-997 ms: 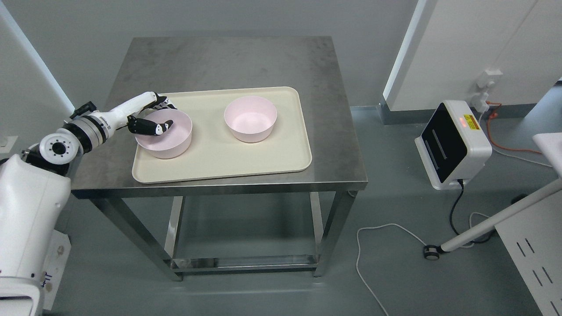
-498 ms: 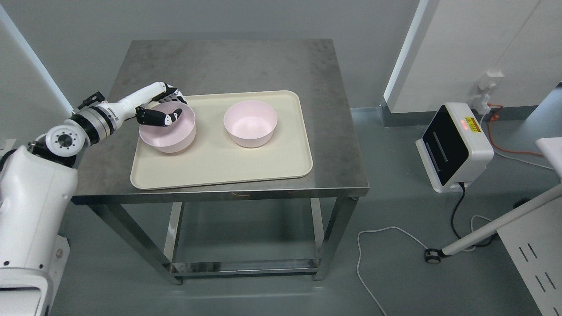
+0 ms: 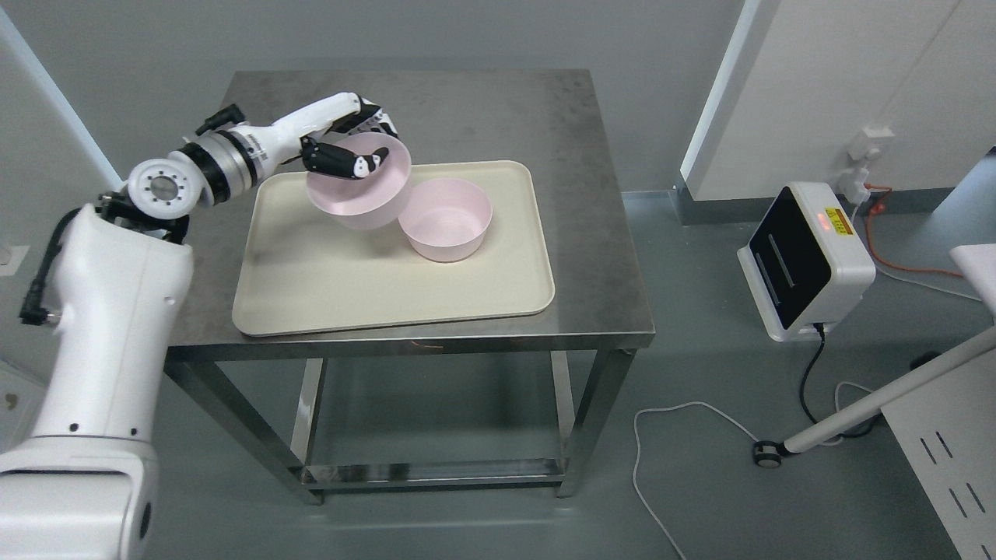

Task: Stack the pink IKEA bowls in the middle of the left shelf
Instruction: 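Lift the pink bowl and lower it into the other pink bowl, then release the stacked bowl and raise the left hand away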

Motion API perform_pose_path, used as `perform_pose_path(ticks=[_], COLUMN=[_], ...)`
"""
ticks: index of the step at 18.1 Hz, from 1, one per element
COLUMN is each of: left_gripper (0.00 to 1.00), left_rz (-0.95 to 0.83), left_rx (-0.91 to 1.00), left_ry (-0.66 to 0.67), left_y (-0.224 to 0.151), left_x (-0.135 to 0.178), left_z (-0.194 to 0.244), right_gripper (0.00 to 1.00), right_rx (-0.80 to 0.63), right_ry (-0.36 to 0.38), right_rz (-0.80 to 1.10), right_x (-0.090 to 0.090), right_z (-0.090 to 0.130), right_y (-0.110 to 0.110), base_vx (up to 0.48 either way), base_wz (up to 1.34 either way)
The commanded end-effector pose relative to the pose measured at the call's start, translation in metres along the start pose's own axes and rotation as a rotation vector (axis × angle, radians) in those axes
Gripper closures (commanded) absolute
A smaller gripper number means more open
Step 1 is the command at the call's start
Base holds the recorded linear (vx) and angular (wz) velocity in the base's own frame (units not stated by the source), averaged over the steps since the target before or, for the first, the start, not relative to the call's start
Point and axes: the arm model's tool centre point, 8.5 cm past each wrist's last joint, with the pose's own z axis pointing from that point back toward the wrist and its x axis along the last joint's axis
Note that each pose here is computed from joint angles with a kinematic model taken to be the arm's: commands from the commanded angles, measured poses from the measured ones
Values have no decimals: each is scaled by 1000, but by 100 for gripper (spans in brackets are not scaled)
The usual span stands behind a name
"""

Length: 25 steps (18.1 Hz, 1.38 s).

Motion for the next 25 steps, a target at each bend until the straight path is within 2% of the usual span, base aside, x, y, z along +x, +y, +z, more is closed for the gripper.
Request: perform_pose_path(ticks=[1, 5, 9, 12, 19, 25], left_gripper=[99, 99, 98, 98, 97, 96], left_rz=[-174, -204, -203, -199, -195, -181], left_rx=[-156, -151, -79, -58, -60, -55], left_ry=[-190, -105, -87, -70, 58, 107], left_y=[-75, -69, -30, -21, -22, -19], left_x=[118, 100, 104, 102, 34, 2], left_z=[-79, -85, -88, -91, -73, -57], right_gripper=[0, 0, 0, 0, 0, 0], right_rx=[-14, -14, -14, -14, -14, -12], right_ry=[0, 0, 0, 0, 0, 0], right_rz=[3, 3, 1, 1, 3, 3], right_x=[0, 0, 0, 0, 0, 0], right_z=[0, 0, 0, 0, 0, 0], right_y=[-11, -11, -11, -11, -11, -11], base_vx=[0, 0, 0, 0, 0, 0], base_wz=[0, 0, 0, 0, 0, 0])
